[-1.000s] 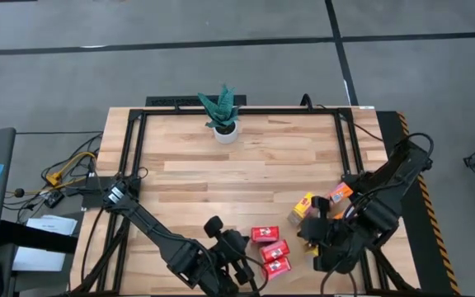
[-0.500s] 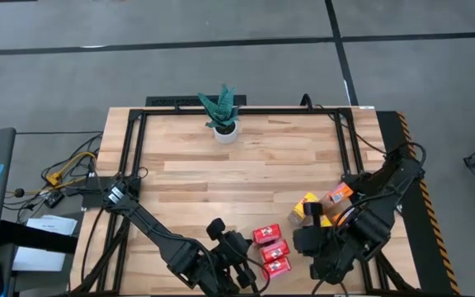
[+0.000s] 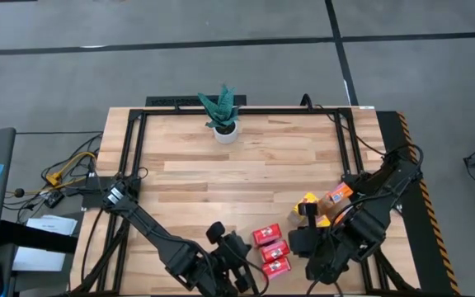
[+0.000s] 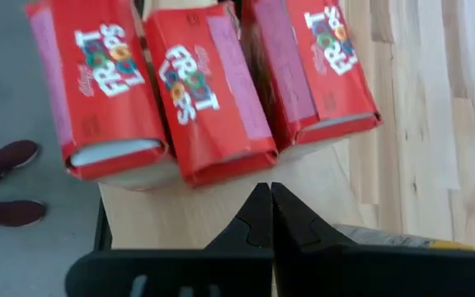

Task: Stack cereal on shelf
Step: Adjust the colored cereal boxes on the shelf

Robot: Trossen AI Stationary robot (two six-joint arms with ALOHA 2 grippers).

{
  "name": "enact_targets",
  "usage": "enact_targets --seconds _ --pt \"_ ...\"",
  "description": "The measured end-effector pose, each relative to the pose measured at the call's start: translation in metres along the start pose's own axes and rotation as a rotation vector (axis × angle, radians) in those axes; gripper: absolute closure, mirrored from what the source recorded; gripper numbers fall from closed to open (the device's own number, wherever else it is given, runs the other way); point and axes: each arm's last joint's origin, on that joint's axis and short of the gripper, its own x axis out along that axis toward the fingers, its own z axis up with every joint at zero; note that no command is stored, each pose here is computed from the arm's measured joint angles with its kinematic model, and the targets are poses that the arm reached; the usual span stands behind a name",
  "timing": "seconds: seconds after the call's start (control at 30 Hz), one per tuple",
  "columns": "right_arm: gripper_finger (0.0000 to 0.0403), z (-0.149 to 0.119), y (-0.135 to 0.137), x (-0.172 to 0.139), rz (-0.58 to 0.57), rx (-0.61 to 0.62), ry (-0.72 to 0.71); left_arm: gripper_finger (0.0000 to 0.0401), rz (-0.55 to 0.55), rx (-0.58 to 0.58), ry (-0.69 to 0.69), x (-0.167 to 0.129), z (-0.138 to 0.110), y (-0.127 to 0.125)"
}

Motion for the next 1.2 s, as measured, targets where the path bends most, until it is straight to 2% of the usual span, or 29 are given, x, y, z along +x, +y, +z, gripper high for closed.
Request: enact_targets --seconds 0.23,0.57,0.8,0.97,1.2 --pt "0.0396 0.002 0.0 0.001 0.012 -0.015 -0.009 0.0401 -0.037 -0.025 0.015 -0.005 0.001 -0.004" --pt "0.0396 0.005 -0.004 0.002 0.005 -0.032 -0.013 0.0401 -0.164 -0.096 0.085 -0.014 -0.004 -0.016" --pt "0.0396 0.005 -0.004 0.002 0.003 -0.057 -0.015 0.0401 -0.203 -0.133 0.048 -0.019 -0.003 -0.022" --pt "0.0396 0.005 -0.004 0.002 0.003 -0.06 -0.014 0.0401 -0.217 -0.142 -0.016 -0.014 0.006 -0.024" --pt "0.0396 0.004 -0.004 0.002 -0.001 -0.06 -0.015 0.0401 -0.257 -0.145 -0.016 -0.012 0.011 -0.026"
